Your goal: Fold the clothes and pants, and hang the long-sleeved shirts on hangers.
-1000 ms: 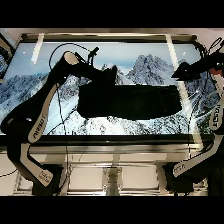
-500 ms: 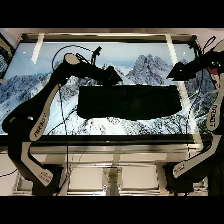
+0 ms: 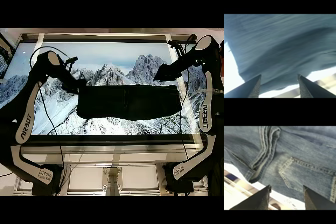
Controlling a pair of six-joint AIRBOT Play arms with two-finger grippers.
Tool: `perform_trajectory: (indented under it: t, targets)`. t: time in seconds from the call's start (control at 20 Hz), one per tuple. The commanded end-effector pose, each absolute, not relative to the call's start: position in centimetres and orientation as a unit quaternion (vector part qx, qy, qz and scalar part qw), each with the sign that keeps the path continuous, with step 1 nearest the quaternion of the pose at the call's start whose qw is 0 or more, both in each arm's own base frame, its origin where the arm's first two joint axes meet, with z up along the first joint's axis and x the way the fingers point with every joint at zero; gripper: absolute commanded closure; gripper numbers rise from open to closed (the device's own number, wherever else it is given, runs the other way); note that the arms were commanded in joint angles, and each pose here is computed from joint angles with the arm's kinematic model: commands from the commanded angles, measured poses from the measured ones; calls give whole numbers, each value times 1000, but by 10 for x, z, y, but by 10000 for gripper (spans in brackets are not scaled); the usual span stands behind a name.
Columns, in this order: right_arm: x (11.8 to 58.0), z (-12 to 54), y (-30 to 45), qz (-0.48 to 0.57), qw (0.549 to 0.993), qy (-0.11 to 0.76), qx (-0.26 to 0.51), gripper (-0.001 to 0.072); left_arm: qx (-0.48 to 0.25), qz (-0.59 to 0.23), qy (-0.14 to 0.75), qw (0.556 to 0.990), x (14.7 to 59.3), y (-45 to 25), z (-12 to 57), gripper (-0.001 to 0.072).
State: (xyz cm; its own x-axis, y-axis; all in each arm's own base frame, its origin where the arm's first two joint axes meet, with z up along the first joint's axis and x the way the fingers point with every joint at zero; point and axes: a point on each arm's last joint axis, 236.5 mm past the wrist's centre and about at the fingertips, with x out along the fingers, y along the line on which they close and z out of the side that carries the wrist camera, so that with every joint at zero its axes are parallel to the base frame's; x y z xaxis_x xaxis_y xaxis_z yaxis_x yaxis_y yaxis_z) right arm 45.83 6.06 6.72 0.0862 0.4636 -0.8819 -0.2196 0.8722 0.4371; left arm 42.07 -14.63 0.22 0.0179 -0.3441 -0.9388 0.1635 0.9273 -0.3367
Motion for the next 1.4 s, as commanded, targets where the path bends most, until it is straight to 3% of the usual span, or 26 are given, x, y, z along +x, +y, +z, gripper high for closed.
perform_trajectory:
  t: [0.0,0.25,0.5,0.75,0.8,0.85,1.0,1.2,1.35]
  targets:
    - [450,64,56,224,720,651,89,274,-46,-118,703,700,410,-103,-42,170]
    - [450,64,55,223,720,651,91,274,-89,-82,702,702,407,-80,-82,167]
    - [450,64,55,223,720,651,90,274,-200,-131,651,720,433,-115,-76,156]
    - [448,64,55,224,717,654,91,274,-217,-118,683,687,423,-121,-108,154]
    - [448,64,55,224,717,653,91,274,-221,-119,686,682,422,-123,-111,189]
    - [448,64,55,224,717,653,91,274,-220,-121,687,682,421,-125,-111,356]
    - [448,65,56,226,717,653,92,274,-201,-143,677,694,423,-129,-101,679]
    - [448,65,57,225,716,653,96,274,-206,-164,653,710,424,-128,-62,682]
    - [447,66,60,225,715,655,99,275,-167,-123,649,732,414,-80,-25,683]
